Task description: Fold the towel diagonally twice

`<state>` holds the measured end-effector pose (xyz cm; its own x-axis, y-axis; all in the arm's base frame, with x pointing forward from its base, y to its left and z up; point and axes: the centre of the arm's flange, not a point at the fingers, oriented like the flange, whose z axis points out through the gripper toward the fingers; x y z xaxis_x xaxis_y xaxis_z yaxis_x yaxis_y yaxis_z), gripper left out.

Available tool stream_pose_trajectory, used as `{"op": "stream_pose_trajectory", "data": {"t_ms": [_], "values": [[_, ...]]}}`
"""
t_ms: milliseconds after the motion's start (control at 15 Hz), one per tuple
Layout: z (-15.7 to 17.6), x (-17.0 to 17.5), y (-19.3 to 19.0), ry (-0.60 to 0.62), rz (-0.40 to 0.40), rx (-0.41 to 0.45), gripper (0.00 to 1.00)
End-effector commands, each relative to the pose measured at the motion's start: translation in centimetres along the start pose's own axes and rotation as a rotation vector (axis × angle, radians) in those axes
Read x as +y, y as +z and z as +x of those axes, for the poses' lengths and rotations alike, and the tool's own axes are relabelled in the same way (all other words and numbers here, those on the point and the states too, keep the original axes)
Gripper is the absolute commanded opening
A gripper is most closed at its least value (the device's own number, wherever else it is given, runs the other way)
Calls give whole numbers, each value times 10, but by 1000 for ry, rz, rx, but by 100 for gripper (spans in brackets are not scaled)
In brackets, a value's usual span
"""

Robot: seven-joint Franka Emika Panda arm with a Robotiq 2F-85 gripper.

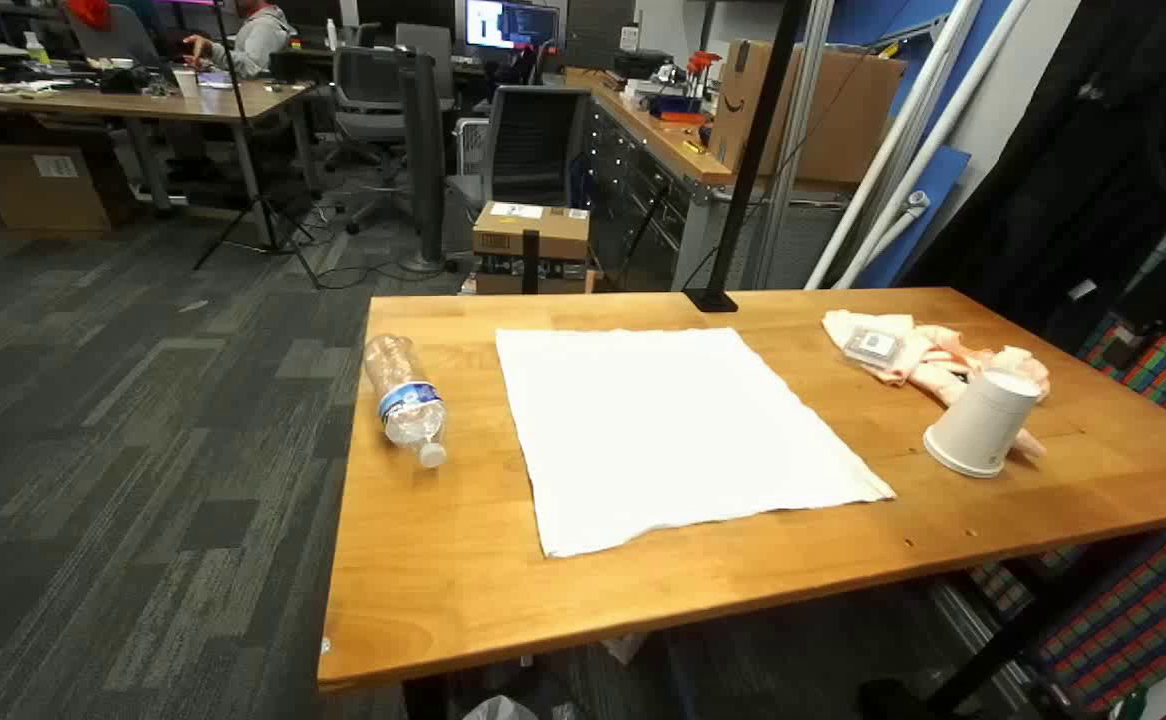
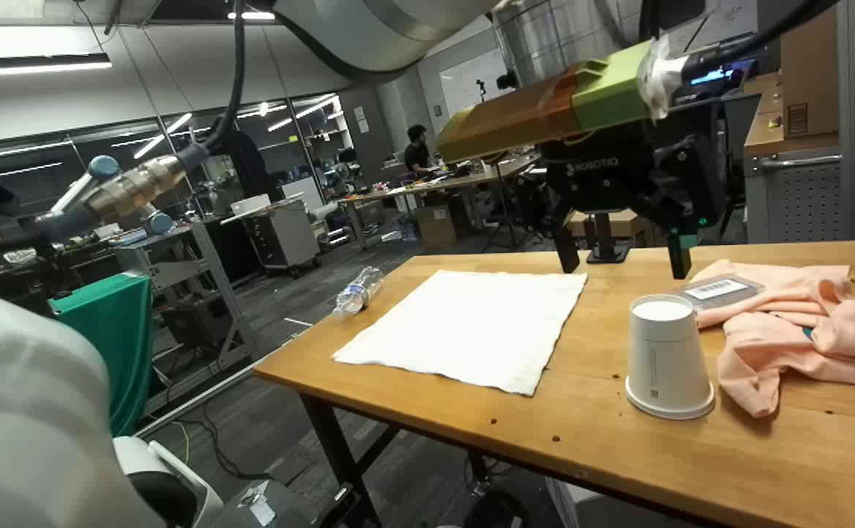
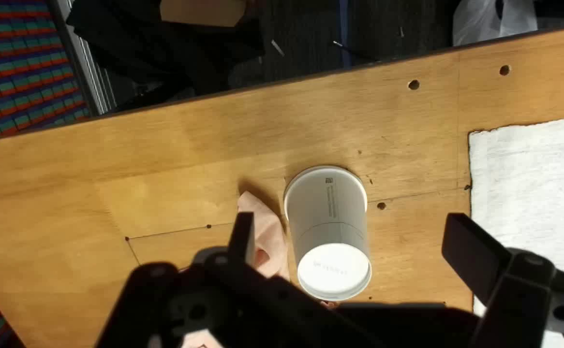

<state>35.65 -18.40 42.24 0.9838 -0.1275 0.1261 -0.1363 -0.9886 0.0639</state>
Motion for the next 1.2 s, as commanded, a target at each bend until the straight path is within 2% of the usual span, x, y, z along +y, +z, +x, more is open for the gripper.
{"op": "stream_pose_trajectory", "data": {"t_ms": [0, 800, 933, 1133], "values": [[1, 1, -2, 1, -2, 5, 100], [4, 2, -9, 3, -5, 20, 100], [8, -4, -10, -26, -6, 24, 100], [20, -33, -15, -112, -16, 40, 100]]}}
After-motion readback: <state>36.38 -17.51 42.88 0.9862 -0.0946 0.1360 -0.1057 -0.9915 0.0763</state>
